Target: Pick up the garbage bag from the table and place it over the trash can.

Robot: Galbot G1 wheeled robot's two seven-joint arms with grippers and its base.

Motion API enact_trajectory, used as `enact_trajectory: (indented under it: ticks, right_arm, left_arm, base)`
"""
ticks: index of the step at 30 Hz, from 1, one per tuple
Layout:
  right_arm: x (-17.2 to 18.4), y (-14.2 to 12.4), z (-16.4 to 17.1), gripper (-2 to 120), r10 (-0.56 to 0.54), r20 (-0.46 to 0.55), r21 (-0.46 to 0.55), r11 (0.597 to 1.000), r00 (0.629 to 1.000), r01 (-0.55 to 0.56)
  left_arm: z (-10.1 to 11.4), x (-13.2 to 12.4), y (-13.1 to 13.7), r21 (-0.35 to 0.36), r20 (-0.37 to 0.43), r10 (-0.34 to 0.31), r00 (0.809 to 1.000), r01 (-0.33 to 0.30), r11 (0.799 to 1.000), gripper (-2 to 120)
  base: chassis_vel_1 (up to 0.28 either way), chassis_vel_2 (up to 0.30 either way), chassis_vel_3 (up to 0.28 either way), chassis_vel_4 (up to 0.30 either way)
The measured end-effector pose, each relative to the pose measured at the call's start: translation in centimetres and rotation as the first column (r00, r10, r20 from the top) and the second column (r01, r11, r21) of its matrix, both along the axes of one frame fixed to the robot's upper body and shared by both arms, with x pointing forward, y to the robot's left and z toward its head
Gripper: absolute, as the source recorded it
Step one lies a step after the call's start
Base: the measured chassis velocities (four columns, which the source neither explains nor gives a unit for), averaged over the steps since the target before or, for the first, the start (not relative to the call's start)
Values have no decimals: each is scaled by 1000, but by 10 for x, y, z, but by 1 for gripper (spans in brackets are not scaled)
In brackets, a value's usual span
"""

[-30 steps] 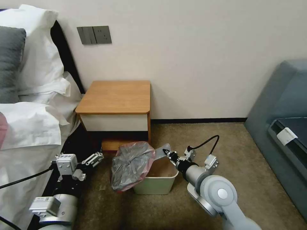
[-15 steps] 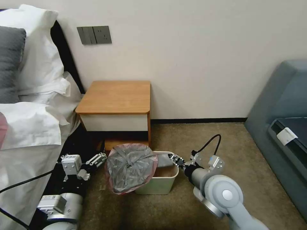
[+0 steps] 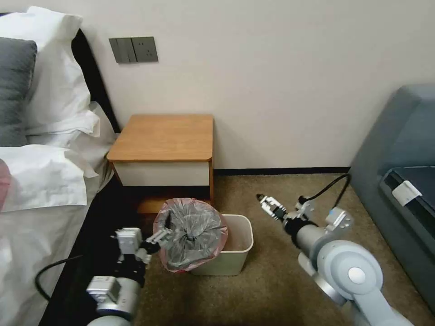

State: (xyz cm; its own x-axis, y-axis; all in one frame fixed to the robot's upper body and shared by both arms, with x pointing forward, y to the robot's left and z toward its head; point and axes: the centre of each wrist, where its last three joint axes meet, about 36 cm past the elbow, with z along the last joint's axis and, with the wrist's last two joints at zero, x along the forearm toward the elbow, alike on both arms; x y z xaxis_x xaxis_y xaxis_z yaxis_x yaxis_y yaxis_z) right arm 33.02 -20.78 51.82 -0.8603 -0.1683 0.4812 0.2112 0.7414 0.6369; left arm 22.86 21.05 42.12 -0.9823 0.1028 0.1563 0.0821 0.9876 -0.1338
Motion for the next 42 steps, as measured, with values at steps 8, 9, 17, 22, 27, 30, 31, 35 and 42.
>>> enact_trajectory:
  ticks: [8,9,17,22,27,30,31,35,42]
  right_arm:
    - [-10,3,-5,100,-40,14,-45,998,999,40]
    - [-11,4,-6,100,-44,12,-47,998,999,44]
    - [-14,9,-14,100,-58,0,-65,996,998,57]
    - [-16,12,-16,100,-57,-9,-61,997,998,57]
    - [-18,12,-17,100,-63,-9,-66,996,998,62]
    - [-19,11,-18,100,-73,-6,-72,995,997,72]
    - [-20,11,-18,100,-77,-4,-76,994,997,76]
    - [-22,10,-20,100,-86,-6,-85,993,996,85]
    - [-24,10,-21,100,-106,-8,-93,990,994,105]
  left_arm:
    - [-24,7,-14,30,-79,3,997,-1,1000,84]
    - [-29,8,-16,37,-95,20,995,-16,999,80]
    - [-42,15,-19,86,-157,132,979,-119,989,55]
    - [-44,22,-19,89,-174,132,976,-118,989,57]
    - [-51,31,-20,87,-200,135,971,-120,989,56]
    - [-54,36,-21,90,-201,137,970,-121,989,56]
    - [-55,38,-22,90,-203,136,970,-120,989,56]
    - [-58,43,-27,86,-208,126,970,-110,990,54]
    - [-62,49,-37,76,-218,104,970,-89,993,54]
  base:
    - [0,0,0,0]
    - [0,0,0,0]
    - [0,0,0,0]
    - [0,0,0,0]
    - [0,0,0,0]
    - [0,0,0,0]
    - [0,0,0,0]
    - [0,0,0,0]
    - [0,0,0,0]
